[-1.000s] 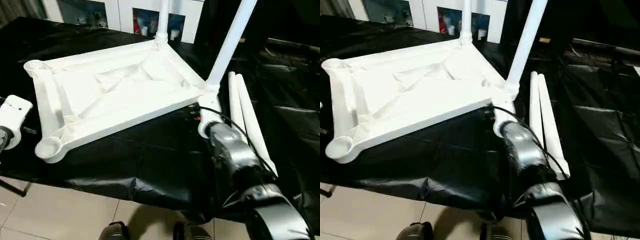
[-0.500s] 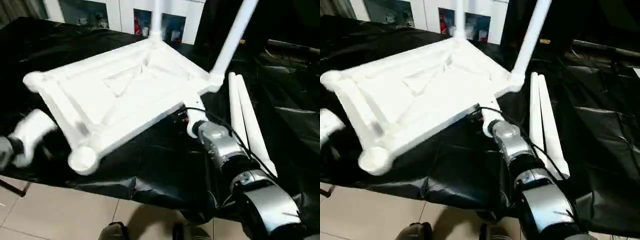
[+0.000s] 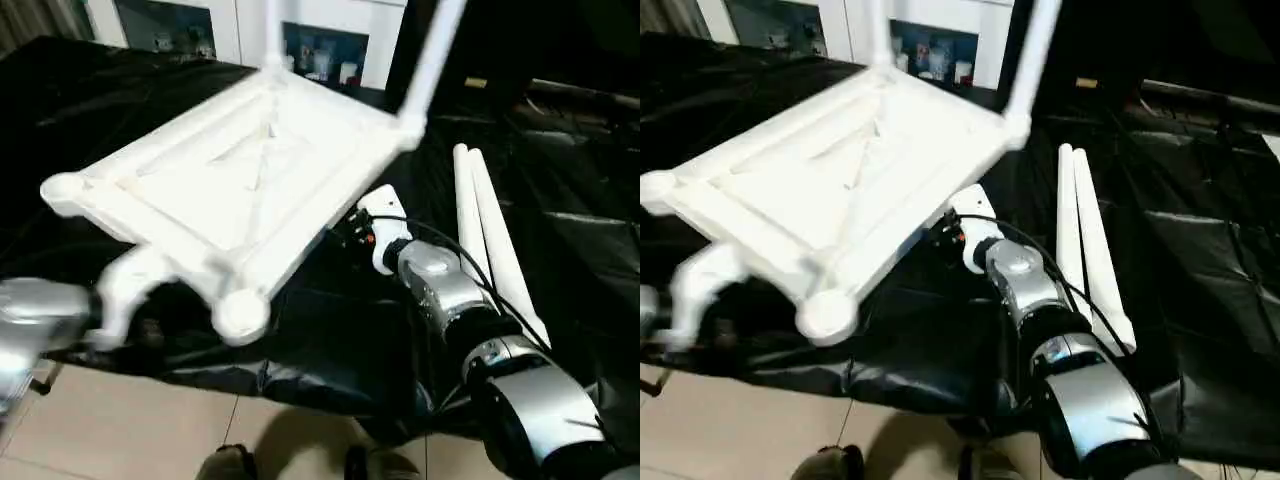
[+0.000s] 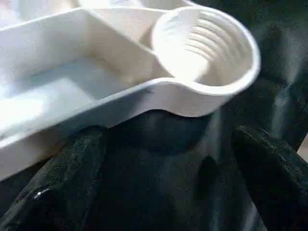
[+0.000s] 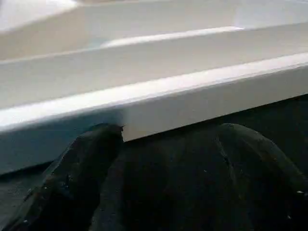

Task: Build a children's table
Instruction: Rotate table base

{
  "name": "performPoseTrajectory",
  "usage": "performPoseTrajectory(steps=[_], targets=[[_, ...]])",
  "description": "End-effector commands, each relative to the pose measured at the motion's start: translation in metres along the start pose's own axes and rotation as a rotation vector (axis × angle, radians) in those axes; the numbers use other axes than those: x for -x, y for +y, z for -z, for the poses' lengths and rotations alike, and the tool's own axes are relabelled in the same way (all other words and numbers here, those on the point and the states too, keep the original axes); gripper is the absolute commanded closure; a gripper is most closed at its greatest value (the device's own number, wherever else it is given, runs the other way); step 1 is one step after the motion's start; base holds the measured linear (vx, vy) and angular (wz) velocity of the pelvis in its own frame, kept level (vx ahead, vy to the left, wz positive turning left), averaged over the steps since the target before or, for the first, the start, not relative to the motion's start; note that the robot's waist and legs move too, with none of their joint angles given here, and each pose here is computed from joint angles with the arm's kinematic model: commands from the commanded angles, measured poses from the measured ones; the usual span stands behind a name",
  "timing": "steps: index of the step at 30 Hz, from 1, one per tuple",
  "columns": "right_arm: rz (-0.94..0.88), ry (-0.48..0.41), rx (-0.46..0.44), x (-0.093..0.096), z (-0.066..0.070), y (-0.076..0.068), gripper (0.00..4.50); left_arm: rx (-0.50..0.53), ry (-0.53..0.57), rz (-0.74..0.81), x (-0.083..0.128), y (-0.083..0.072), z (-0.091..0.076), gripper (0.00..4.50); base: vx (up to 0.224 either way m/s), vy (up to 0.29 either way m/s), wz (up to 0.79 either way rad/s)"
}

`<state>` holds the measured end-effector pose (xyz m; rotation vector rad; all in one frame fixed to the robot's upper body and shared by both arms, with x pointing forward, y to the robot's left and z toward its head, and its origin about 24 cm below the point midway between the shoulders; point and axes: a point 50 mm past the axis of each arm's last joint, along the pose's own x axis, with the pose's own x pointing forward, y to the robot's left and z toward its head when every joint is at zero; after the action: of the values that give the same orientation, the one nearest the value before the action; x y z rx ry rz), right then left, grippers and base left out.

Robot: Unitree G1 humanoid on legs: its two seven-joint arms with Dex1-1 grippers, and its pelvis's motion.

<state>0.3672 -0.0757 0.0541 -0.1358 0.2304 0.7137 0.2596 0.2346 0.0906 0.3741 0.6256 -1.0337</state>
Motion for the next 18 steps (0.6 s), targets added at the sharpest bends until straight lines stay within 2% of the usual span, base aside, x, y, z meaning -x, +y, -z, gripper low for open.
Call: performPoseTrajectory(steps=[1,2,11,13,18], targets=[[-0.068,-0.045,0.009,-0.005,-0.008,0.011,0.7,-0.061,-0.043,0.044,-0.008,-0.006,-0.015,0.06,0.0,0.0,0.0],[-0.098,-0.055,0.021,-0.006,-0.009,0.014,0.7,-0.073,-0.055,0.059,-0.016,-0.008,-0.02,0.06,0.0,0.0,0.0],[-0.2,-0.089,0.021,-0.005,-0.007,0.025,0.7,-0.107,-0.072,0.086,-0.039,-0.007,-0.033,0.06,0.0,0.0,0.0],[-0.254,-0.106,0.032,-0.003,-0.005,0.032,0.7,-0.124,-0.08,0.132,-0.053,-0.012,-0.037,0.06,0.0,0.0,0.0],[-0.291,-0.128,0.027,0.002,-0.005,0.033,0.7,-0.144,-0.098,0.161,-0.067,-0.018,-0.044,0.06,0.0,0.0,0.0]])
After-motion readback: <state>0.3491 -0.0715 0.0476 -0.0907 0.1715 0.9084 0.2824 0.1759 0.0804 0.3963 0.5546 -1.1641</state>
